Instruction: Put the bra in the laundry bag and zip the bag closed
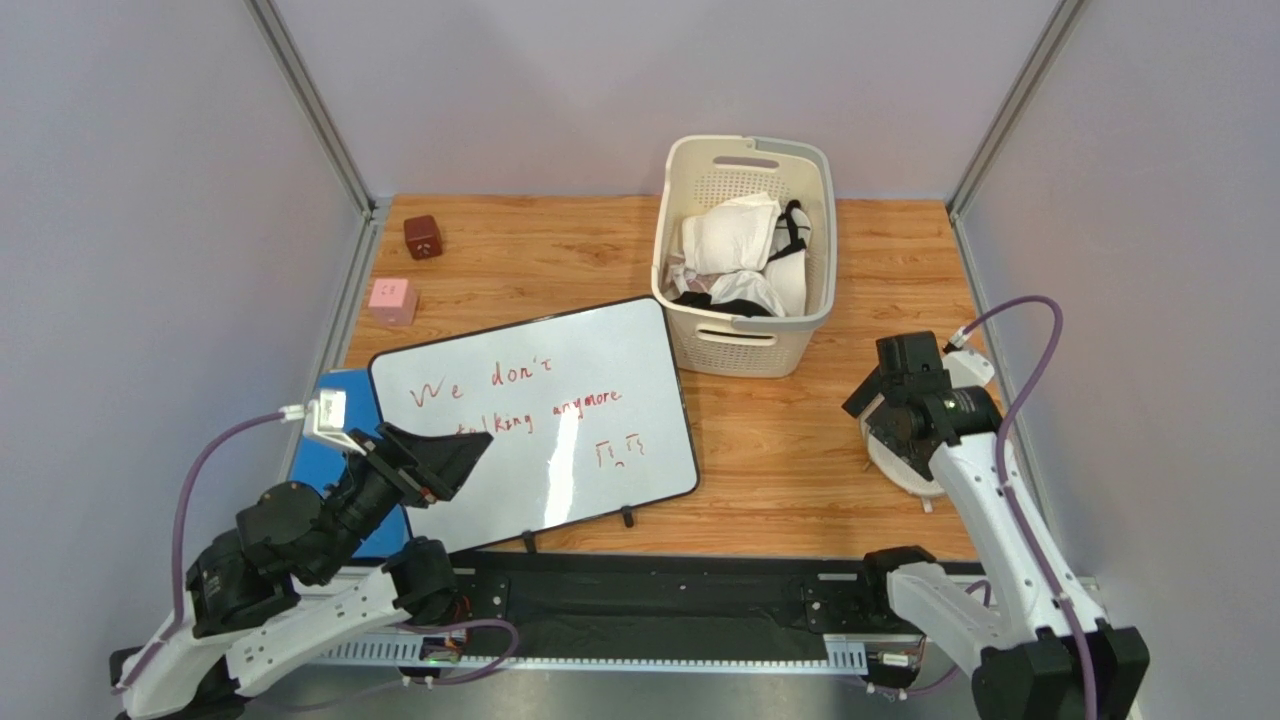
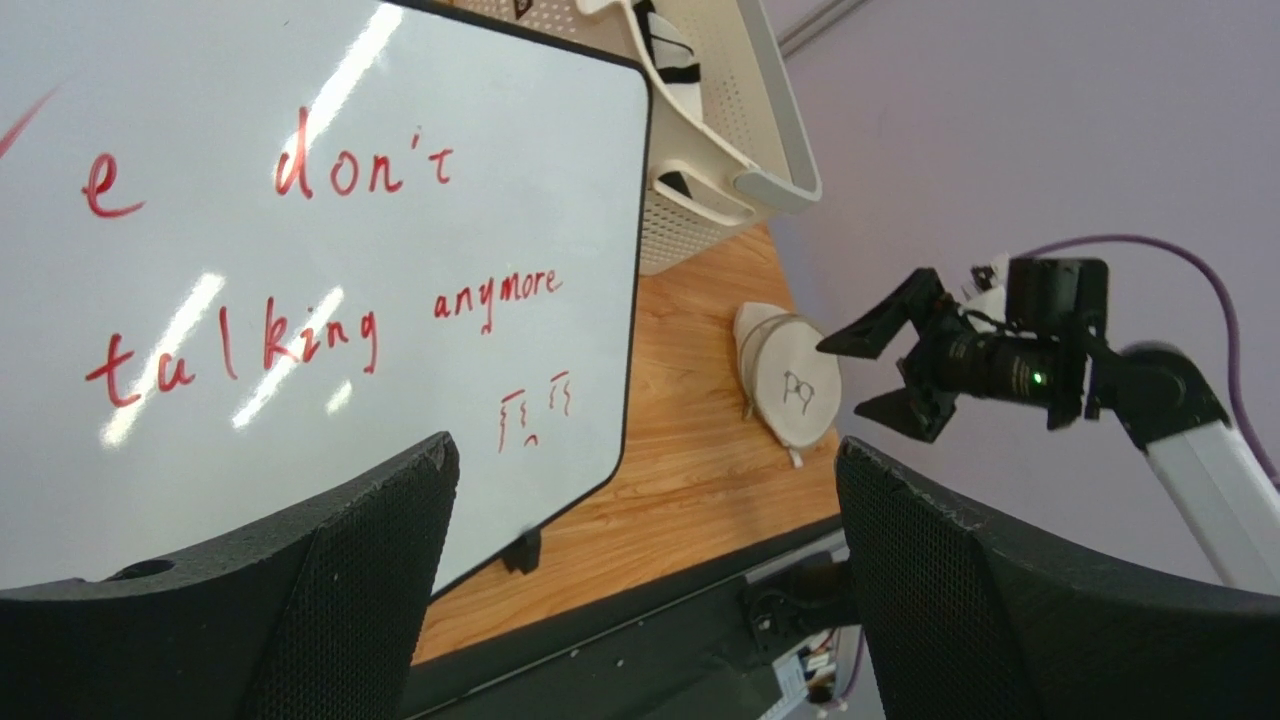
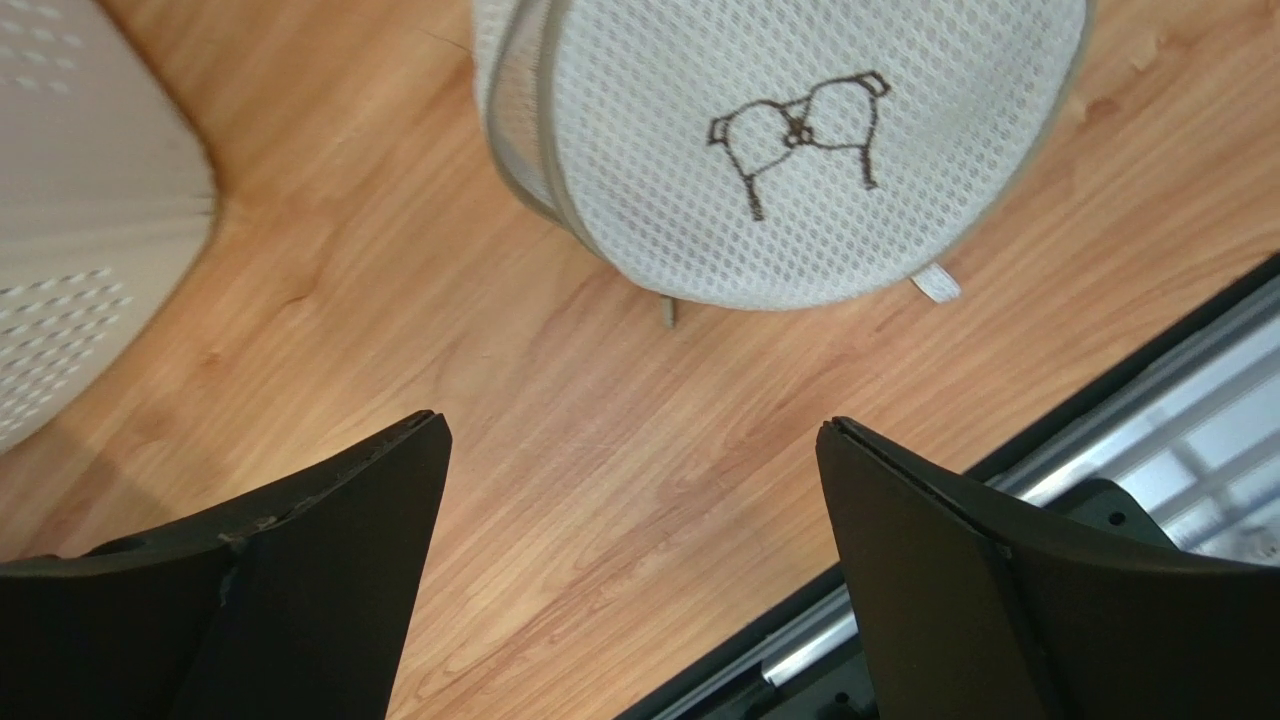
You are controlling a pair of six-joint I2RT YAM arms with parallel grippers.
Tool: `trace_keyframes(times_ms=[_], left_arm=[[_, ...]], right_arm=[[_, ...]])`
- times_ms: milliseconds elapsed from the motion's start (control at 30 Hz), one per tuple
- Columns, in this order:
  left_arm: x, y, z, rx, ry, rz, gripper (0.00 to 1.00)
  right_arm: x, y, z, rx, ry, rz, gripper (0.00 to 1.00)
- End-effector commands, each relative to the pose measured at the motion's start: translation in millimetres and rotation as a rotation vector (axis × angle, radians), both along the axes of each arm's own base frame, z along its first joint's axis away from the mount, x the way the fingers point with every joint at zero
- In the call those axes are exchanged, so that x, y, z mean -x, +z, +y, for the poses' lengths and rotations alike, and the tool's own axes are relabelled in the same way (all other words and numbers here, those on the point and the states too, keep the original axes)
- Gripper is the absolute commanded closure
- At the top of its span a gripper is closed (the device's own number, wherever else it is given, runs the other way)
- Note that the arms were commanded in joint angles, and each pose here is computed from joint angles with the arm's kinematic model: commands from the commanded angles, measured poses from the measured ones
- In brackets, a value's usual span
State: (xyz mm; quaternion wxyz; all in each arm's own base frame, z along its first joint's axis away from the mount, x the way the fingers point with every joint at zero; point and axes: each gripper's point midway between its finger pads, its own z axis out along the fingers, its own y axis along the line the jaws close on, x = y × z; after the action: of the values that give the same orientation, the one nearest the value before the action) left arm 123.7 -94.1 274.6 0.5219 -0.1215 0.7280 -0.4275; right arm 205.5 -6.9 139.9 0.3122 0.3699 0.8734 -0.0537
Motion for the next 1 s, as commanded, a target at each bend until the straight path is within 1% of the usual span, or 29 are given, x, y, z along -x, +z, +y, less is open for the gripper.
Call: trace_keyframes(times_ms=[0, 33, 67, 100, 133, 167, 200, 233, 300, 333, 367, 433, 500, 600, 667, 733, 800, 833, 867, 967], left_arm=[[4, 35, -27, -0.159, -0.137, -0.055, 0.00], [-4, 29, -46, -0.250, -0.165, -0.029, 0.01], [-7, 28, -55, -0.318, -0.191, -0.040, 0.01], [-8, 37, -65, -0.343, -0.225, -0.053, 0.01], [-17, 25, -85, -0.433, -0.252, -0.020, 0.02], [-21, 31, -92, -0.478, -0.272, -0.042, 0.02], [-27, 27, -100, -0.518, -0.277, -0.037, 0.03], [-36, 15, -116, -0.579, -0.290, -0.012, 0.03], [-44, 11, -131, -0.645, -0.325, -0.031, 0.03], [-51, 1, -146, -0.684, -0.349, -0.018, 0.03], [-52, 3, -156, -0.686, -0.384, -0.024, 0.03], [-60, -10, -176, -0.725, -0.432, -0.016, 0.04], [-63, -17, -194, -0.730, -0.495, -0.017, 0.06], [-66, -25, -208, -0.713, -0.540, -0.009, 0.06], [-63, -33, -213, -0.704, -0.578, -0.003, 0.06], [-62, -37, -217, -0.693, -0.597, -0.009, 0.06], [-59, -43, -218, -0.687, -0.619, -0.004, 0.06], [-58, -49, -216, -0.694, -0.629, 0.001, 0.06], [-59, -49, -214, -0.695, -0.625, -0.001, 0.06], [-59, -52, -208, -0.705, -0.619, -0.005, 0.07]], right_arm=[[-5, 5, -6, 0.001, -0.009, 0.057, 0.00], [-6, 5, -9, 0.017, -0.009, 0.071, 0.00], [-7, 7, -13, 0.027, -0.022, 0.071, 0.00], [-9, 9, -18, 0.039, -0.035, 0.071, 0.00], [-8, 9, -22, 0.046, -0.042, 0.080, 0.00], [-7, 8, -31, 0.040, -0.085, 0.091, 0.00], [-8, 6, -35, 0.037, -0.096, 0.107, 0.00], [-5, 5, -45, 0.036, -0.146, 0.122, 0.00], [-3, 3, -62, 0.035, -0.220, 0.151, 0.00], [2, 2, -69, 0.039, -0.264, 0.171, 0.00], [2, 1, -74, 0.049, -0.291, 0.176, 0.00], [0, -7, -86, 0.070, -0.344, 0.186, 0.00], [-6, -18, -90, 0.064, -0.344, 0.210, 0.00], [-26, -26, -93, 0.044, -0.333, 0.185, 0.00], [-36, -25, -89, 0.014, -0.317, 0.153, 0.01], [-51, -17, -87, -0.007, -0.307, 0.071, 0.01], [-66, -15, -79, -0.049, -0.251, 0.006, 0.01], [-70, -17, -69, -0.093, -0.218, 0.003, 0.02], [-71, -23, -64, -0.104, -0.201, 0.025, 0.04], [-71, -42, -52, -0.097, -0.151, 0.089, 0.04]])
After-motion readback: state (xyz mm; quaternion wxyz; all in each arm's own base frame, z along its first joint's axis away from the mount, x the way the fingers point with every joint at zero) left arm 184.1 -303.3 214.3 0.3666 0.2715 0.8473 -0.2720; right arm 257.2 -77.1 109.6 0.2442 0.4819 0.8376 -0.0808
